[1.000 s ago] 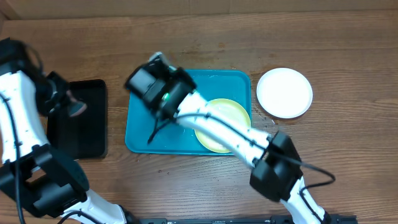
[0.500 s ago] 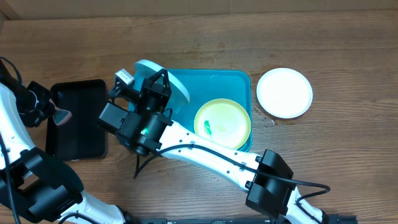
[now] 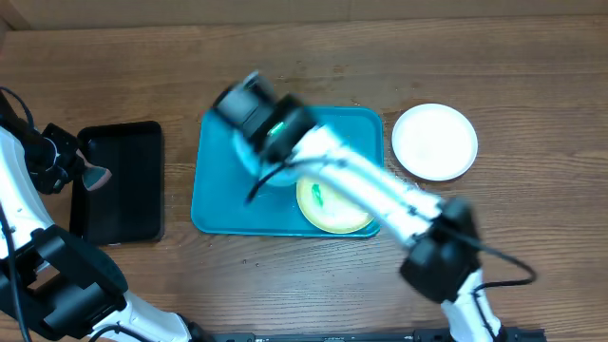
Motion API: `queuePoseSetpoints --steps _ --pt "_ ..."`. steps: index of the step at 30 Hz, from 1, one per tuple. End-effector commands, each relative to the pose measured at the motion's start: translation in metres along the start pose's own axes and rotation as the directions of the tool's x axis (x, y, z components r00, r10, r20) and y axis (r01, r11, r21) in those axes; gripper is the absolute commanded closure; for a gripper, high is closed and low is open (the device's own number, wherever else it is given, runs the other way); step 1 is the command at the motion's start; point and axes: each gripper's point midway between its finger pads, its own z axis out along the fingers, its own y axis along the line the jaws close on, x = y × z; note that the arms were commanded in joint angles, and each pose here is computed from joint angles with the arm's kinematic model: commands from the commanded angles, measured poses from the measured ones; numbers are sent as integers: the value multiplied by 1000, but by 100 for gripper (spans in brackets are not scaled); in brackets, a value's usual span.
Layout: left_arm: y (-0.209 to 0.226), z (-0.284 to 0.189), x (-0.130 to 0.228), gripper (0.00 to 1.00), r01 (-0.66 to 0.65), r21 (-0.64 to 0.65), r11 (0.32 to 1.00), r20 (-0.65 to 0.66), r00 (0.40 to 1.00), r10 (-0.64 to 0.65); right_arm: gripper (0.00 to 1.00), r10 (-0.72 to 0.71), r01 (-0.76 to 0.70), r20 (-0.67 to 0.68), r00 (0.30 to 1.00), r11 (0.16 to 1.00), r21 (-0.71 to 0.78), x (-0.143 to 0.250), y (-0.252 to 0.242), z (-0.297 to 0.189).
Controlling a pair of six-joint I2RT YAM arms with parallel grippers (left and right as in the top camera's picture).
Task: Clean dirty plates on tray and stack at the side
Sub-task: 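Lift the pale blue plate with the right gripper toward the right, then lower the pale blue plate onto the pink plate and release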
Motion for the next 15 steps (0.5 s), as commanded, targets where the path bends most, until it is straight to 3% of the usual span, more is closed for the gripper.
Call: queuePoseSetpoints --steps 1,5,10,15 --pt "-1 2 2 96 9 10 1000 -14 1000 -9 96 275 -268 -12 961 926 -266 0 -65 -32" --pt "-2 2 1 96 8 15 1000 -10 1000 -8 96 392 -449 -234 890 846 -288 56 -123 0" --pt "-3 2 -2 96 6 21 1000 2 1000 -6 96 548 -680 -474 689 714 -165 142 -189 37" --pt "-4 2 -2 96 6 22 1000 4 1000 -6 96 613 -786 -613 498 618 -20 233 -218 75"
